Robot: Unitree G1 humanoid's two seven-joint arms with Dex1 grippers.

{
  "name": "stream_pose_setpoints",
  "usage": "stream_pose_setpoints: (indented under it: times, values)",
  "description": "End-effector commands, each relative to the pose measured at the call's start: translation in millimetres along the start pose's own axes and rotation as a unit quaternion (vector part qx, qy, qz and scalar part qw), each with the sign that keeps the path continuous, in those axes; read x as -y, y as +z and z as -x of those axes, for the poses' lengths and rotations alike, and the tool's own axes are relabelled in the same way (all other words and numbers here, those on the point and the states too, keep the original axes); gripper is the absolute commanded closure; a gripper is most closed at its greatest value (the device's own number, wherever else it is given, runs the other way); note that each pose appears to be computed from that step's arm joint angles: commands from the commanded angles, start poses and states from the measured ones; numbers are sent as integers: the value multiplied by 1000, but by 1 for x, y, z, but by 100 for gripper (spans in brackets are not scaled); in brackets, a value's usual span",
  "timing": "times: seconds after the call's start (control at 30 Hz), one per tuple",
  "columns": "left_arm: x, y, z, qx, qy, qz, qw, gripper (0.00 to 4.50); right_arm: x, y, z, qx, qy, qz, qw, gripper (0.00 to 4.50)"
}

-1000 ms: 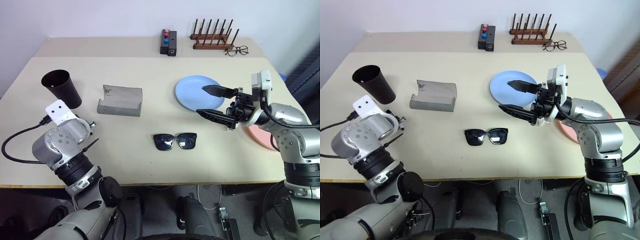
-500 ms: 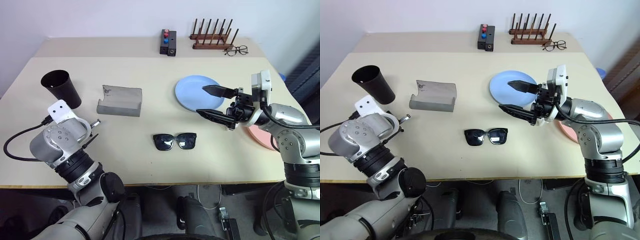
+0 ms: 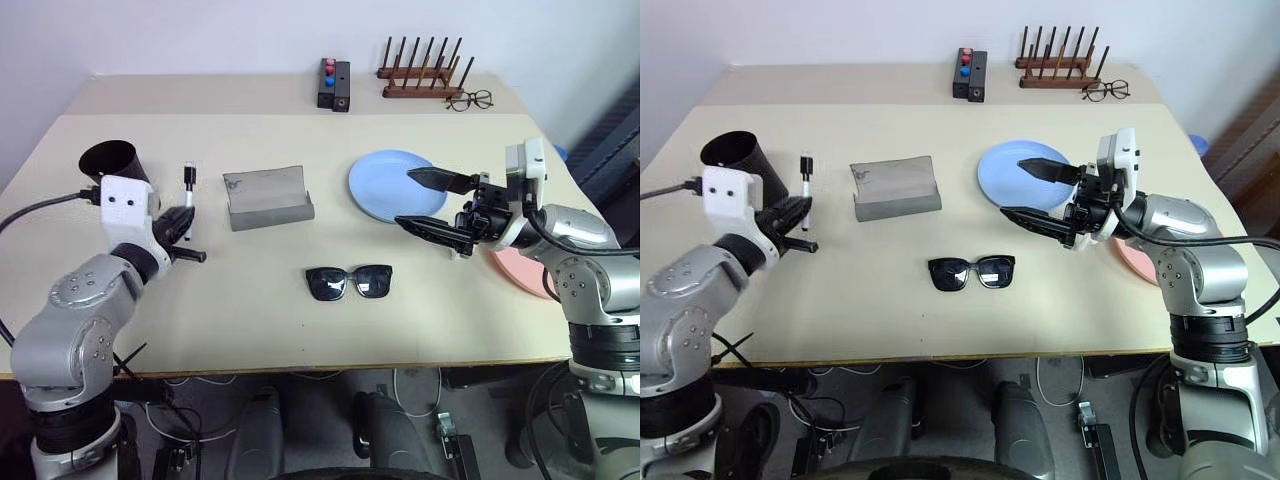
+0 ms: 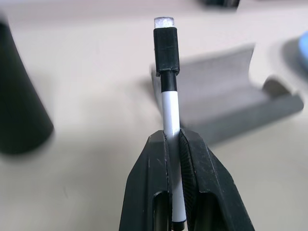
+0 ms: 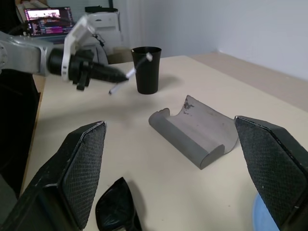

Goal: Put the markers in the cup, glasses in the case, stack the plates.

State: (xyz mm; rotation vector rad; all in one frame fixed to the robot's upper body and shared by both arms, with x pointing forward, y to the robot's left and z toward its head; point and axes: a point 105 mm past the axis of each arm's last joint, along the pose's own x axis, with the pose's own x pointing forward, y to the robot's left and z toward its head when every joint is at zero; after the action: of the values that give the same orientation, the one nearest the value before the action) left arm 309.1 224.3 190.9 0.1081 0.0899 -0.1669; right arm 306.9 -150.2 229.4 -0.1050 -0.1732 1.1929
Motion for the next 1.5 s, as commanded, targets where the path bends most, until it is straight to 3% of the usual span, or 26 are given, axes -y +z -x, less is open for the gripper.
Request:
stream_pose_setpoints:
  times: [0.03,0.13,0.27,0.47,0.6,0.9,1.17,1.5]
  values:
    - [-18,26,4,74,38,-26,996,446,1,13,-2,14,5,26,1000,14]
    - [-39,66,7,185,59,-22,981,446,1,13,-3,15,8,25,1000,14]
    - [-54,99,-3,269,54,-32,961,446,2,13,-6,17,10,22,1000,14]
    - [-77,114,-12,306,58,-55,949,446,0,13,-6,17,9,24,1000,14]
    - [-124,111,-1,330,107,-51,937,446,-1,13,-1,14,-1,22,1000,14]
    - [-157,104,-4,378,114,-5,919,446,-4,15,-3,16,-2,21,1000,14]
    - [-157,63,-21,359,101,18,928,446,-6,18,-5,16,1,21,1000,14]
    - [-159,47,-27,340,110,24,934,446,-7,19,-5,13,-1,20,1000,14]
